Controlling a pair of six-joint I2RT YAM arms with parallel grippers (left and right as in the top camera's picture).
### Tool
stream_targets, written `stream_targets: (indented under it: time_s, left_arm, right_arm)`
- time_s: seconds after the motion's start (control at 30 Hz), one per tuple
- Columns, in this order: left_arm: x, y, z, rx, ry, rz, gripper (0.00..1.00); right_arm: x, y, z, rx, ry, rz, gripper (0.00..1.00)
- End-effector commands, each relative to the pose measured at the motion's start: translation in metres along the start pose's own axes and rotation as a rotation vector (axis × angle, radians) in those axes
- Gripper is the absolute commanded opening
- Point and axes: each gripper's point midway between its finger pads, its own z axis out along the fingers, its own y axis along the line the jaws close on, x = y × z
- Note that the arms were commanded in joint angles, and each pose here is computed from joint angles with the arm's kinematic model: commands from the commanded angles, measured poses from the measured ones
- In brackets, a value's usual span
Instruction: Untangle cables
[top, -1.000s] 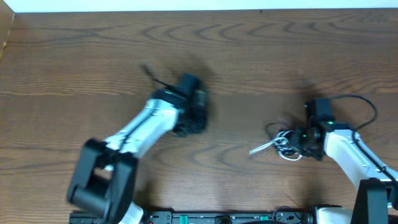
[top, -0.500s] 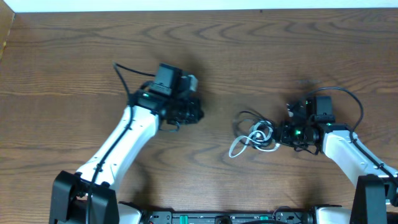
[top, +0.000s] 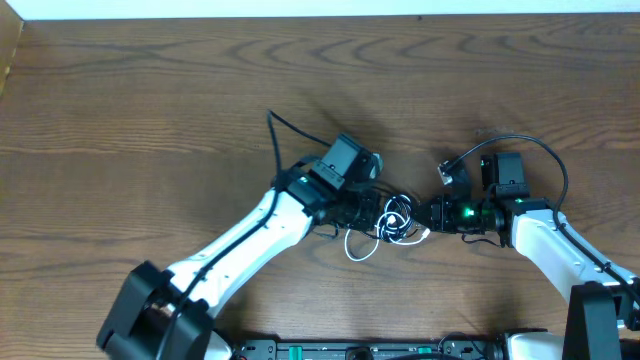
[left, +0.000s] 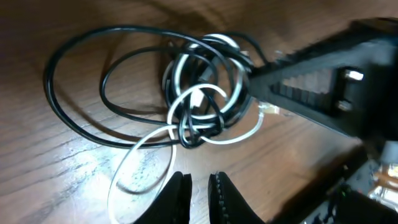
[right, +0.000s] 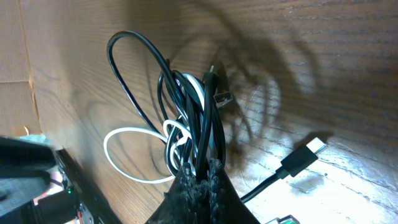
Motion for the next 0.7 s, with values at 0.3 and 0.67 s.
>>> stream_targets:
  time_s: [0.3,0.67]
  left_arm:
    - [0.007,0.008,0.062,-0.054,0.056,-0.096,0.36]
    - [0.013,0.02,0.089,-0.097,0.077,-0.089,0.33]
  right_arm:
    - [0.003,-0.001,0.002,0.004,0.008,-0.007,0.01]
    - [0.003,-0.001,0.002,0.004,0.009,-0.007,0.01]
